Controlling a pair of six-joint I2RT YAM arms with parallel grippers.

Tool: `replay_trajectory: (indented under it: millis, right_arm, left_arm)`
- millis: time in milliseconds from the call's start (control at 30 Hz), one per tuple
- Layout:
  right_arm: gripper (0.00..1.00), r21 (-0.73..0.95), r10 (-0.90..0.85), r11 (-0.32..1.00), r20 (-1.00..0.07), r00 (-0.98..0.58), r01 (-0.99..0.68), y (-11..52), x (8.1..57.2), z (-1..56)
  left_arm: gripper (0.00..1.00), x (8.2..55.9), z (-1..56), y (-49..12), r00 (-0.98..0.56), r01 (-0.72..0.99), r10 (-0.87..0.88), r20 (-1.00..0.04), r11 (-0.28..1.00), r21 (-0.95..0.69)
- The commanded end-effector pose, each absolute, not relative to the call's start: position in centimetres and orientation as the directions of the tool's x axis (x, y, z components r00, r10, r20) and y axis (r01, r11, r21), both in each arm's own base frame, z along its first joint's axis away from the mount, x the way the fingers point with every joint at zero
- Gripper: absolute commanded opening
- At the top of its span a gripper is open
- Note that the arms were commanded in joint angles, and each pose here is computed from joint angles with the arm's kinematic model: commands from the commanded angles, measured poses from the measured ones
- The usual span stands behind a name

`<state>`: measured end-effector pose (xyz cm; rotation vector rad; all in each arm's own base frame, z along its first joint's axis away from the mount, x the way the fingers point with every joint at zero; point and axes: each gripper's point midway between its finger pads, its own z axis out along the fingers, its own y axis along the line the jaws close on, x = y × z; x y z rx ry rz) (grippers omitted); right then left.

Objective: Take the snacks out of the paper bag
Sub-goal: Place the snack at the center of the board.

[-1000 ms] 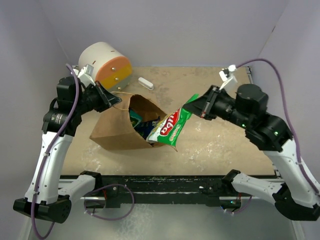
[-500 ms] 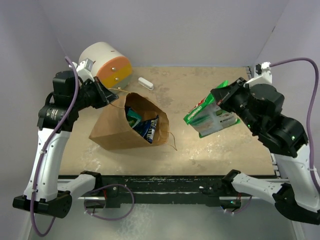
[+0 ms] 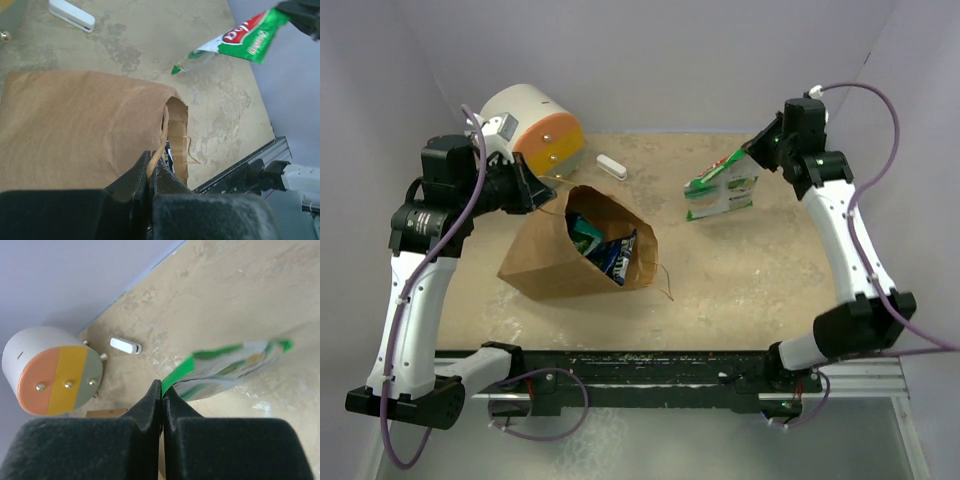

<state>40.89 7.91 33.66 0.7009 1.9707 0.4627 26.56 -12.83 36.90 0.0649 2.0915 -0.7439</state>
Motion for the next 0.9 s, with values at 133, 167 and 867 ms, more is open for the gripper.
replay_trajectory:
  millis: [133,167,867]
  right_arm:
    - [0.0,0.77,0.756,0.625,-0.557,-0.345,0.126,6.6,49.0,36.8]
    - [0.0,0.782,0.769,0.607,-0.534,-0.351,0.139,5.9,49.4,36.3]
    - [0.0,0.492,0.783,0.621,-0.43,-0.45,0.61,-6.5,31.0,16.3]
  left_arm:
    - [0.0,25.5,38.5,-13.4,-0.54,0.428,-0.154,-0.827,0.796,-0.428]
    - [0.0,25.6,38.5,-13.5,-0.545,0.431,-0.158,-0.824,0.79,-0.437]
    - [0.0,24.8,37.5,-15.6,-0.602,0.462,-0.164,-0.782,0.727,-0.508]
